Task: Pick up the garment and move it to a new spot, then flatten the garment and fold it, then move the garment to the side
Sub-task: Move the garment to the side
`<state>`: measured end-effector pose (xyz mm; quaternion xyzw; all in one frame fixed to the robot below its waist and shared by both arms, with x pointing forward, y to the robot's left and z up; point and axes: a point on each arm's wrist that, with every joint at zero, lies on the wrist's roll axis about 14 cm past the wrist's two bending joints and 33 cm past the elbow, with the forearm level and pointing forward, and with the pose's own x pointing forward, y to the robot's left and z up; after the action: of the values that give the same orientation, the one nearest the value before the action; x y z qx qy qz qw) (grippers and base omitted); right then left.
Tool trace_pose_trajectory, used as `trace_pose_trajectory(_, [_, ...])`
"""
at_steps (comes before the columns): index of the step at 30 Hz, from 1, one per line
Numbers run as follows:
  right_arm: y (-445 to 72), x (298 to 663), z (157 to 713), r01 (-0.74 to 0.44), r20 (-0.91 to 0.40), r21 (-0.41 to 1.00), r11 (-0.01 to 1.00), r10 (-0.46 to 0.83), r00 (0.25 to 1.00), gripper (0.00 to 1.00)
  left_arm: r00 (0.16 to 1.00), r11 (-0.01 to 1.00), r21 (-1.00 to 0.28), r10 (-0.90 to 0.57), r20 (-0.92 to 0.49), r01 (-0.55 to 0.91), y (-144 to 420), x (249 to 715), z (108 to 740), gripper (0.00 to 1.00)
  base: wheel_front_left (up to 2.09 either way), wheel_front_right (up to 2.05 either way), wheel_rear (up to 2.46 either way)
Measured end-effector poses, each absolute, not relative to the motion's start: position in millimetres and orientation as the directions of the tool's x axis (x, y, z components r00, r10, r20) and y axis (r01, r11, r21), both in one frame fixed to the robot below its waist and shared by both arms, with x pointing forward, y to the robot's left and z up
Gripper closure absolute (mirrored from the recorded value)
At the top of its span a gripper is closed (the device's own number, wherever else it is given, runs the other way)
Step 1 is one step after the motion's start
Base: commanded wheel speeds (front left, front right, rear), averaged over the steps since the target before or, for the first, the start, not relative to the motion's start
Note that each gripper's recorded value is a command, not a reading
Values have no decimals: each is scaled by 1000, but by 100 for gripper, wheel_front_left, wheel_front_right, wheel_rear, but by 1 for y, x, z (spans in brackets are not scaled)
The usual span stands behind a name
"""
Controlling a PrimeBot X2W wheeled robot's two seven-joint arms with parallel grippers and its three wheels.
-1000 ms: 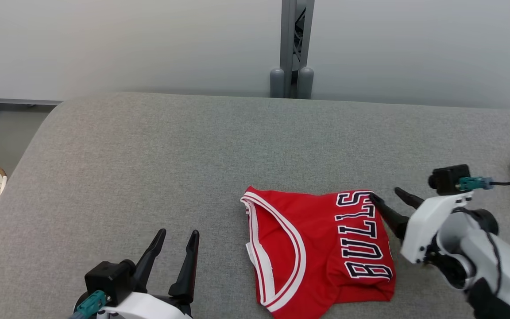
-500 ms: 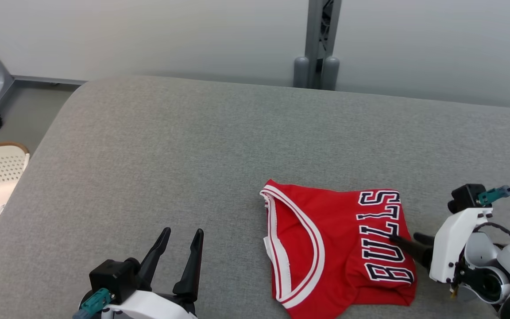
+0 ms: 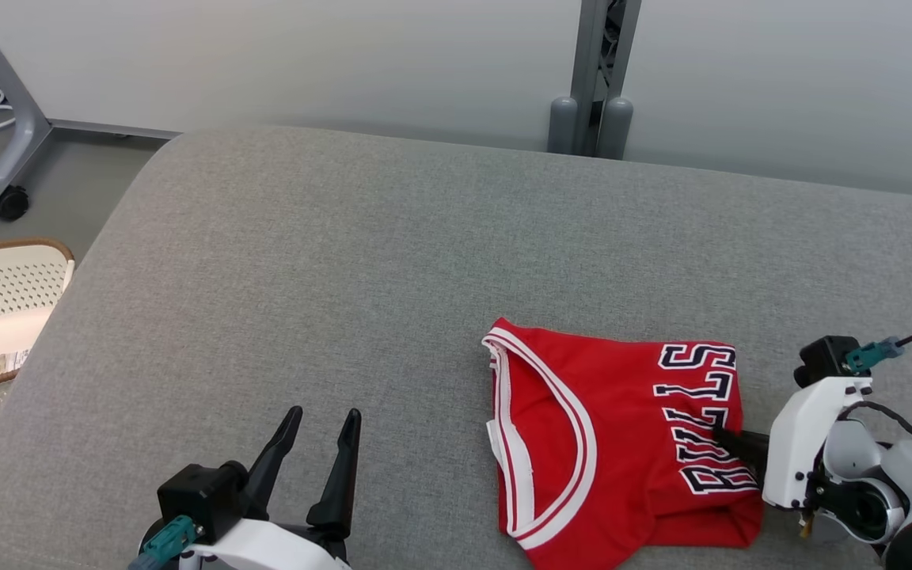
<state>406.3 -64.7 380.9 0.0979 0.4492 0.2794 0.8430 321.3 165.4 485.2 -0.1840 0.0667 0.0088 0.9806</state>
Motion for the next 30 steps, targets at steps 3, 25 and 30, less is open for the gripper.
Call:
trace_pose_trajectory(3, [-67, 414, 391, -402, -679, 392, 828, 555, 481, 100, 991, 933, -359, -20, -130, -29, 162, 323, 486, 0, 0, 0, 0])
trace_pose_trajectory(25, [-226, 456, 494, -240, -570, 54, 969, 227, 789, 100, 948, 892, -359, -313, -53, 274, 73, 360, 505, 0, 0, 0, 0])
trace_pose_trajectory(30, [-262, 441, 499, -154, -564, 25, 988, 141, 813, 100, 915, 861, -352, -402, -30, 367, 44, 376, 510, 0, 0, 0, 0])
